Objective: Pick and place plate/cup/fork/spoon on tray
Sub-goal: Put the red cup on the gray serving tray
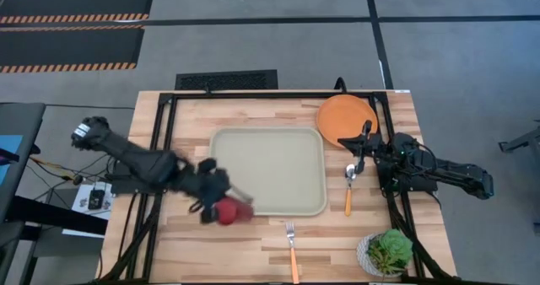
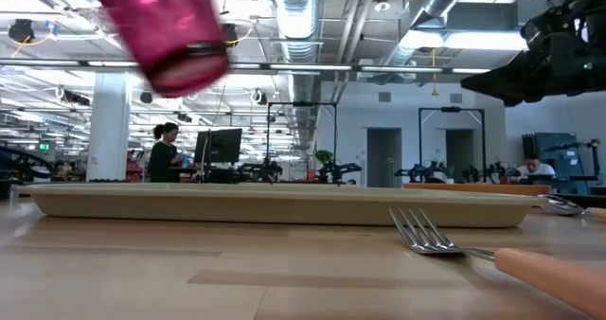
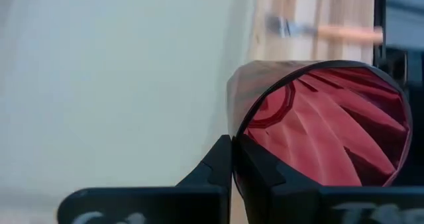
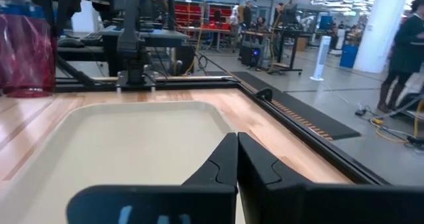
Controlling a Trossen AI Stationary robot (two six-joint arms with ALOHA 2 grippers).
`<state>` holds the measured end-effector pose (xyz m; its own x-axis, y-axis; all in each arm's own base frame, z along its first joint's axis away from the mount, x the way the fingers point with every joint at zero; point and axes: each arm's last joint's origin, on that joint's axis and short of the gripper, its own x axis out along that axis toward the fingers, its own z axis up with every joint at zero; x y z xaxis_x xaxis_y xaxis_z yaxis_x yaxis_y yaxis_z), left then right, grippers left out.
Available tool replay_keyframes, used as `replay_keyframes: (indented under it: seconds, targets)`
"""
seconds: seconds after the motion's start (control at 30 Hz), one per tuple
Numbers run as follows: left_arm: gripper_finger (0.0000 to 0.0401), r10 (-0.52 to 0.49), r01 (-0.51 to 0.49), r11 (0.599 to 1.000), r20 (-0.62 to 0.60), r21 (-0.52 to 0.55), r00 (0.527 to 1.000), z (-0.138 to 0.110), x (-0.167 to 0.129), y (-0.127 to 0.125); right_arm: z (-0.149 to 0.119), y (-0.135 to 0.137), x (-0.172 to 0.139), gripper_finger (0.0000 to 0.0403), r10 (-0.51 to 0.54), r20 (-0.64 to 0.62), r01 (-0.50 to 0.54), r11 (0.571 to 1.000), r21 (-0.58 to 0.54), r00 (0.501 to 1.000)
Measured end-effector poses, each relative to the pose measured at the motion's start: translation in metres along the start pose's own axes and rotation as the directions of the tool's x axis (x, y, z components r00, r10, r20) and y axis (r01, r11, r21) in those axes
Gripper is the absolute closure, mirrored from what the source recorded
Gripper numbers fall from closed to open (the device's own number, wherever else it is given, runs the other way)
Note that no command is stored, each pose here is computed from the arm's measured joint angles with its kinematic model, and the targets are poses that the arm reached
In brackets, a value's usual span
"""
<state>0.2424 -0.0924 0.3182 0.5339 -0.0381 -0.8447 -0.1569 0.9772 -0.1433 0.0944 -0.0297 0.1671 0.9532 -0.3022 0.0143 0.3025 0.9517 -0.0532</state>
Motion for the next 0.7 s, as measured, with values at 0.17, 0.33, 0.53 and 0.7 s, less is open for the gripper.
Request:
replay_keyframes:
  seconds: [0.17, 0.33, 0.53, 0.7]
  targets:
    - [0.0401, 0.006, 0.0, 0.998, 0.095, -0.065, 0.995, 0.044, 0.016, 0.063, 0.0, 0.0, 0.0, 0.0387, 0.0, -0.001, 0.0, 1.0, 0.001, 1.0]
    - [0.0401, 0.003, 0.01, 0.996, 0.136, -0.09, 0.991, 0.077, 0.034, 0.115, -0.001, 0.0, 0.0, 0.0382, -0.006, -0.009, 0.006, 1.0, 0.0, 1.0]
    - [0.0401, 0.022, -0.01, 0.997, 0.152, -0.075, 0.988, 0.118, 0.062, 0.147, -0.001, -0.001, 0.001, 0.0386, -0.018, -0.016, 0.018, 1.0, -0.001, 1.0]
    - [0.0401, 0.049, -0.04, 0.997, 0.133, -0.072, 0.99, 0.149, 0.08, 0.169, -0.001, -0.001, 0.001, 0.0386, -0.019, -0.018, 0.019, 1.0, 0.0, 1.0]
